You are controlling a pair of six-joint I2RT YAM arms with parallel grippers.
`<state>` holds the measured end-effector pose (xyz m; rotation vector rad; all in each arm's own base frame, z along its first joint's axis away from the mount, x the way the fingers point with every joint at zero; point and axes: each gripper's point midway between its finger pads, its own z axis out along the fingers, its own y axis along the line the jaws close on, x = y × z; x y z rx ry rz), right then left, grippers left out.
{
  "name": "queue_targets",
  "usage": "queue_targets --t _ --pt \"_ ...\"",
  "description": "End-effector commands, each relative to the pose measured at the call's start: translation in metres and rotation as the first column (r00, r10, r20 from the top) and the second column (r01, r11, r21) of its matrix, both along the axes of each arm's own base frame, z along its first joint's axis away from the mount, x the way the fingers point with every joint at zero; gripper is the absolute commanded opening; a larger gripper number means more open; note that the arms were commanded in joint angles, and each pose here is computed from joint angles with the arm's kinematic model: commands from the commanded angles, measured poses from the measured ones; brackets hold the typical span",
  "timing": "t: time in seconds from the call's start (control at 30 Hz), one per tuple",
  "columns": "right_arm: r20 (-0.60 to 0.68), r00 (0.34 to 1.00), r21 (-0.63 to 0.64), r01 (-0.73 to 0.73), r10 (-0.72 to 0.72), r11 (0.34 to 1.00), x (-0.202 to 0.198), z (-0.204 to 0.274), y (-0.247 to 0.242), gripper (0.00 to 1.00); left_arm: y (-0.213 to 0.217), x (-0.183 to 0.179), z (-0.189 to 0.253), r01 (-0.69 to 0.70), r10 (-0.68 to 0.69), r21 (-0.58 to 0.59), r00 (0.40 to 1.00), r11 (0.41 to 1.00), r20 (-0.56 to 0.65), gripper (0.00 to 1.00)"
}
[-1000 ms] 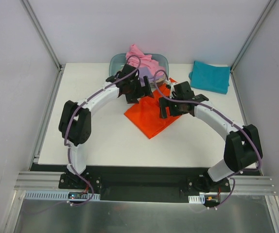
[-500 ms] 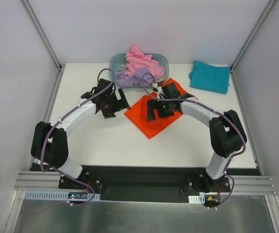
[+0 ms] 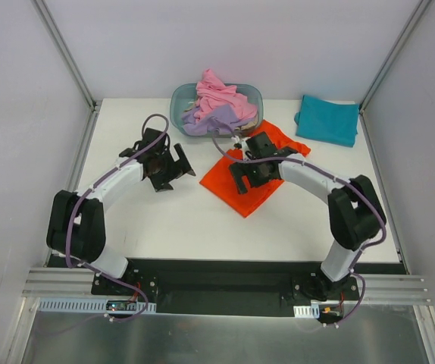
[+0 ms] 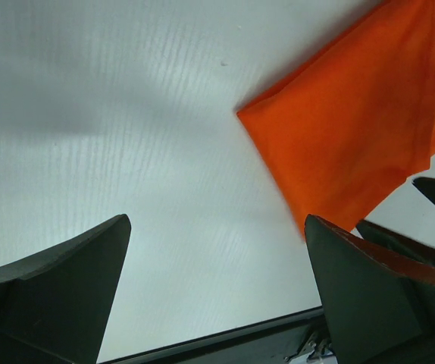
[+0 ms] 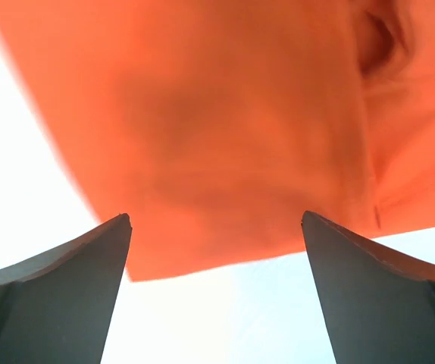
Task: Fold and stack the t-shirts
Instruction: Fold the tshirt
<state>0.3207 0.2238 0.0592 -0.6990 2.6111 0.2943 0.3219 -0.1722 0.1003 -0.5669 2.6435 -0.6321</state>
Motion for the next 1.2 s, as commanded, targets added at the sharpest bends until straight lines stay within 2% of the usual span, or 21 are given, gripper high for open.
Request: queue_targets --t 0.0,0.17,0.37,0.53,0.7,0.8,0.83,1.07,1.1,1.13,1.17 --pt "0.171 0.955 -0.028 -0.241 0.242 0.970 -0.027 0.056 0.033 1.00 0.027 -0.009 0.010 -0.066 0.066 0.006 0.997 0.998 0.035 0.99" --pt "0.150 0.915 -0.158 -0.352 0.375 0.923 -0.058 0.046 0.054 0.97 0.038 -0.026 0.001 -0.090 0.090 0.003 0.996 0.996 0.011 0.99" --pt "0.089 0.893 -0.172 -0.422 0.440 0.890 -0.075 0.019 0.077 0.86 0.045 -0.037 -0.010 -0.114 0.114 -0.002 0.993 0.993 -0.026 0.99" --pt "0.092 0.886 -0.194 -0.431 0.454 0.881 -0.059 0.010 0.094 0.67 0.060 -0.044 -0.017 -0.168 0.167 -0.008 0.985 0.986 -0.049 0.99" --pt "0.088 0.887 -0.263 -0.419 0.454 0.869 -0.042 -0.005 0.096 0.66 0.077 -0.055 -0.030 -0.222 0.221 0.000 0.972 0.975 -0.081 0.99" --pt "0.088 0.889 -0.288 -0.409 0.449 0.866 -0.036 -0.010 0.097 0.58 0.083 -0.057 -0.033 -0.233 0.232 -0.003 0.969 0.973 -0.090 0.99" --pt "0.070 0.891 -0.300 -0.410 0.449 0.861 -0.037 -0.017 0.095 0.53 0.084 -0.058 -0.034 -0.234 0.233 -0.002 0.968 0.972 -0.092 0.99" --pt "0.025 0.910 -0.349 -0.381 0.415 0.856 -0.040 -0.042 0.082 0.45 0.097 -0.063 -0.039 -0.264 0.264 0.007 0.960 0.964 -0.098 0.99" --pt "0.018 0.912 -0.356 -0.377 0.410 0.855 -0.041 -0.045 0.078 0.43 0.098 -0.063 -0.038 -0.269 0.269 0.008 0.958 0.963 -0.096 0.99" --pt "0.012 0.913 -0.357 -0.378 0.409 0.854 -0.042 -0.047 0.078 0.31 0.100 -0.063 -0.038 -0.278 0.277 0.006 0.956 0.961 -0.095 0.99" --pt "0.004 0.912 -0.349 -0.382 0.409 0.856 -0.045 -0.048 0.078 0.25 0.101 -0.065 -0.040 -0.277 0.276 0.009 0.956 0.961 -0.100 0.99"
